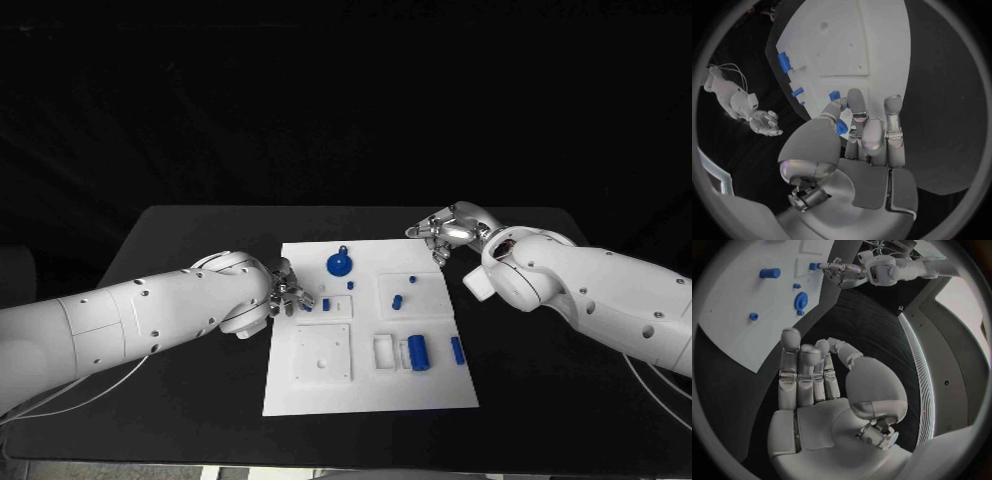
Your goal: Assemble the parts on the task board
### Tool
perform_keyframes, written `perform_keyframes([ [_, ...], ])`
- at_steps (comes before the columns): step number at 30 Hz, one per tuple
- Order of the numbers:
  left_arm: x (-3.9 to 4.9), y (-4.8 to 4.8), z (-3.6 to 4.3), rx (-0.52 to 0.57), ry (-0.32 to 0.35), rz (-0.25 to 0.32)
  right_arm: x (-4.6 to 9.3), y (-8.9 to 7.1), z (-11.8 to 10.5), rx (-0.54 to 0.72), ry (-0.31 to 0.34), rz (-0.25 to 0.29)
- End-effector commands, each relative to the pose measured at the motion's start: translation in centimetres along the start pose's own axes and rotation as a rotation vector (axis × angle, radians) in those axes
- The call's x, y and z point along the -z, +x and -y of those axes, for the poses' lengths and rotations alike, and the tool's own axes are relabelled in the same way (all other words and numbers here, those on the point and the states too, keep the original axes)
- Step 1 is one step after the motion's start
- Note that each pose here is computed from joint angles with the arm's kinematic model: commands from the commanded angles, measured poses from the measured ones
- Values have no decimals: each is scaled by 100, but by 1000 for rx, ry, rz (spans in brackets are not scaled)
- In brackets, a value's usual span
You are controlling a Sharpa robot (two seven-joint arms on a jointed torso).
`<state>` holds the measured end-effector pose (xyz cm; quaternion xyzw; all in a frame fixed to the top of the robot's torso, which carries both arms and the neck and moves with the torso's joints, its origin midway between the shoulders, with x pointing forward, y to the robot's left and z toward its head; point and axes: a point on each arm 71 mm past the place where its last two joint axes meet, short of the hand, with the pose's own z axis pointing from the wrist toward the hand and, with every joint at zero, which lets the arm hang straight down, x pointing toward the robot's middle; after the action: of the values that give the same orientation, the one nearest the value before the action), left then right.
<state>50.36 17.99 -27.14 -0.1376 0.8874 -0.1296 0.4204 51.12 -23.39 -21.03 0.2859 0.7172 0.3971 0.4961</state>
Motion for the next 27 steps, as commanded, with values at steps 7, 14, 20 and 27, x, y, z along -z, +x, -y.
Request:
perform_keyframes([
  [7, -40, 110, -58, -33, -44, -59, 3, 19, -3, 7, -3, -21],
  [14, -42, 120, -40, -47, -44, -74, 3, 22, -2, 8, -2, -24],
  [20, -36, 120, -43, -68, -43, -72, 2, 21, 2, 8, 0, -25],
  [27, -20, 113, -59, -91, -40, -59, 4, 19, 6, 9, 0, -26],
])
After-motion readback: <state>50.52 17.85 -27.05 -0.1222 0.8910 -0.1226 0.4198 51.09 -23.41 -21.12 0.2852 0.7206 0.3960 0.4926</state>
